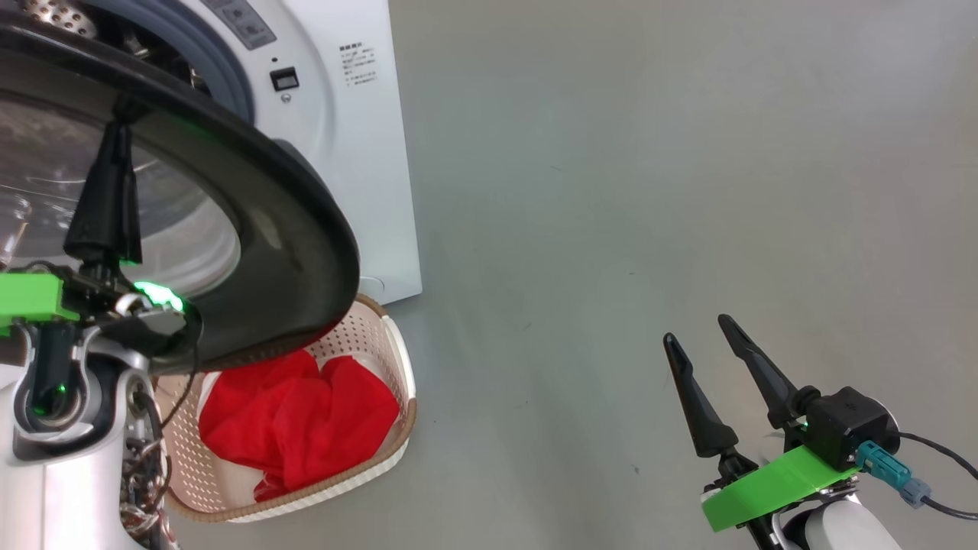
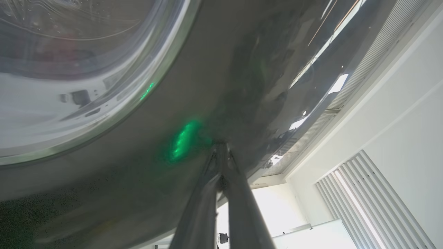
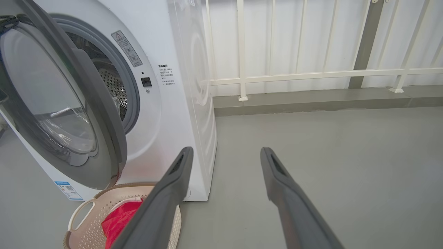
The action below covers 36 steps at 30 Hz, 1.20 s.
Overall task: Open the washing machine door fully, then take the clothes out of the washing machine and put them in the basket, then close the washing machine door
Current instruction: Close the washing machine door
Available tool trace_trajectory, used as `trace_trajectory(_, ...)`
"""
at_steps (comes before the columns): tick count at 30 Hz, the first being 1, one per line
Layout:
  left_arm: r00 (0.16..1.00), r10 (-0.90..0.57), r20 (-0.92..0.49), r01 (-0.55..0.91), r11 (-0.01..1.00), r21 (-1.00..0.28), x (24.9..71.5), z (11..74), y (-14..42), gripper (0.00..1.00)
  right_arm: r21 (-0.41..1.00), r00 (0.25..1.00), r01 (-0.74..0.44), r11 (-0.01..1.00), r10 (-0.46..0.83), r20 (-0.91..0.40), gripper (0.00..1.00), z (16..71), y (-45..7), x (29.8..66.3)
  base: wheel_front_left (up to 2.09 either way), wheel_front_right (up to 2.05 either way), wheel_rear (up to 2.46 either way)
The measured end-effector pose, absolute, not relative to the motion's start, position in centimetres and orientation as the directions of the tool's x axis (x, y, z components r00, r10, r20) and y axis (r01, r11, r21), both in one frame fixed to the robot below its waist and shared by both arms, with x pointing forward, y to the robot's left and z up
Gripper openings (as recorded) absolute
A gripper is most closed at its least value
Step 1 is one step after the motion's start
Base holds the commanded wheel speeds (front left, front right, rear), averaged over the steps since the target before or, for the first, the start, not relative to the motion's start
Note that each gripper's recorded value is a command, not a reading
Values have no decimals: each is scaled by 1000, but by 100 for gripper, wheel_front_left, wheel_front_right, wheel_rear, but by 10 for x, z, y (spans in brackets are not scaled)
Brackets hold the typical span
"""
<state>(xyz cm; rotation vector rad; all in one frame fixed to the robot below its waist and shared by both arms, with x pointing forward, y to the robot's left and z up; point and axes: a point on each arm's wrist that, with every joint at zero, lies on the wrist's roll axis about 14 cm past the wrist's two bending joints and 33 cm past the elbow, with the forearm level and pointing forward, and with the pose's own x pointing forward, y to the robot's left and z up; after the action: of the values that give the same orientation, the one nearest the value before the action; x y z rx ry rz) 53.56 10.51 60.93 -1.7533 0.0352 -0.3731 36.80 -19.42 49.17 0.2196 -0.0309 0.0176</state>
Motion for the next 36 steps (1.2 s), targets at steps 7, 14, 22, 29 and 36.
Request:
trace_trajectory(7, 937, -242, 252, 201, -217, -955, 540, 613, 103, 0, 212, 999, -27, 977, 22, 25, 100, 489, -192, 370, 0, 0, 0)
trace_trajectory(14, 924, -258, 281, 241, -176, -954, 521, 616, 112, 100, 218, 997, -66, 974, 59, 39, 100, 492, -180, 377, 0, 0, 0)
trace_trajectory(22, 974, -168, 151, 199, 322, -926, 472, 573, 156, 100, 222, 991, -128, 967, 113, 78, 100, 505, -162, 378, 0, 0, 0)
trace_trajectory(29, 976, -41, 214, 185, 677, -713, 421, 569, 193, 100, 228, 987, -137, 964, 112, 118, 100, 517, -160, 371, 0, 0, 0)
trace_trajectory(36, 984, 24, 178, 70, 861, -504, 377, 544, 229, 100, 234, 981, -145, 961, 108, 164, 100, 532, -159, 365, 0, 0, 0)
